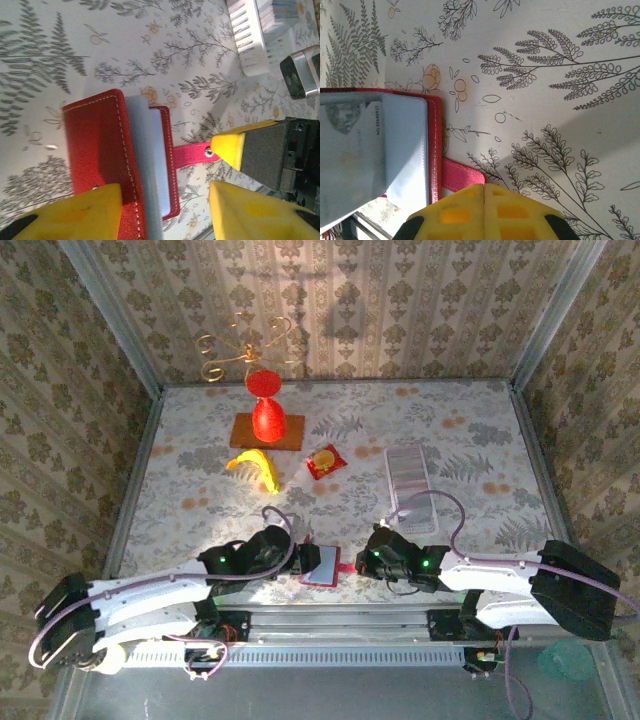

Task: Put the credit cards into the card holder
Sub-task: Close the card holder at the bottom-center of the table, then close the button on the card holder.

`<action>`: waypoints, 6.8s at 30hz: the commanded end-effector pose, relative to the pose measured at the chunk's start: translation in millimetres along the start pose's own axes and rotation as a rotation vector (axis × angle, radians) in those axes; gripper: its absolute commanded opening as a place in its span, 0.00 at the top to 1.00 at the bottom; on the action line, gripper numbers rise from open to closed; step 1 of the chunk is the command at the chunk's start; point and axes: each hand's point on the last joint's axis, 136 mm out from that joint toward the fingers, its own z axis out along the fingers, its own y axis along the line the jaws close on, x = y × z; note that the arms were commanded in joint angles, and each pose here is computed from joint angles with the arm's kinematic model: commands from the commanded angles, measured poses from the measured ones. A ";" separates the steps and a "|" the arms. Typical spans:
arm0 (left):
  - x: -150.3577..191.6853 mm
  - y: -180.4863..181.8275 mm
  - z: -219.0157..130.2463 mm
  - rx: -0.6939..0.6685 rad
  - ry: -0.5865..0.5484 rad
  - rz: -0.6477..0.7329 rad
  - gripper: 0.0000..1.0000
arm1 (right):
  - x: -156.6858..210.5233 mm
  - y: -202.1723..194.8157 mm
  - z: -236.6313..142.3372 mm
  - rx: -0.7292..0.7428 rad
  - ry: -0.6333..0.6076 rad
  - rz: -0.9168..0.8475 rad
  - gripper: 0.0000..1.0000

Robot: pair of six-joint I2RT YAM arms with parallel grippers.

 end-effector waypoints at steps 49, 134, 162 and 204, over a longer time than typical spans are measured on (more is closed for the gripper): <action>52.3 30.7 27.3 -0.111 0.131 -0.031 0.99 | -8.0 47.4 0.2 -0.117 0.003 -0.036 1.00; 65.0 67.3 16.8 -0.159 0.101 -0.076 1.00 | -8.4 44.3 46.4 0.189 -0.087 -0.023 1.00; 62.6 66.8 16.6 -0.164 0.090 -0.081 1.00 | 23.0 43.4 54.1 0.161 0.007 -0.046 1.00; 57.2 71.2 15.2 -0.189 0.052 -0.153 1.00 | 74.1 9.7 60.8 0.304 0.121 -0.376 1.00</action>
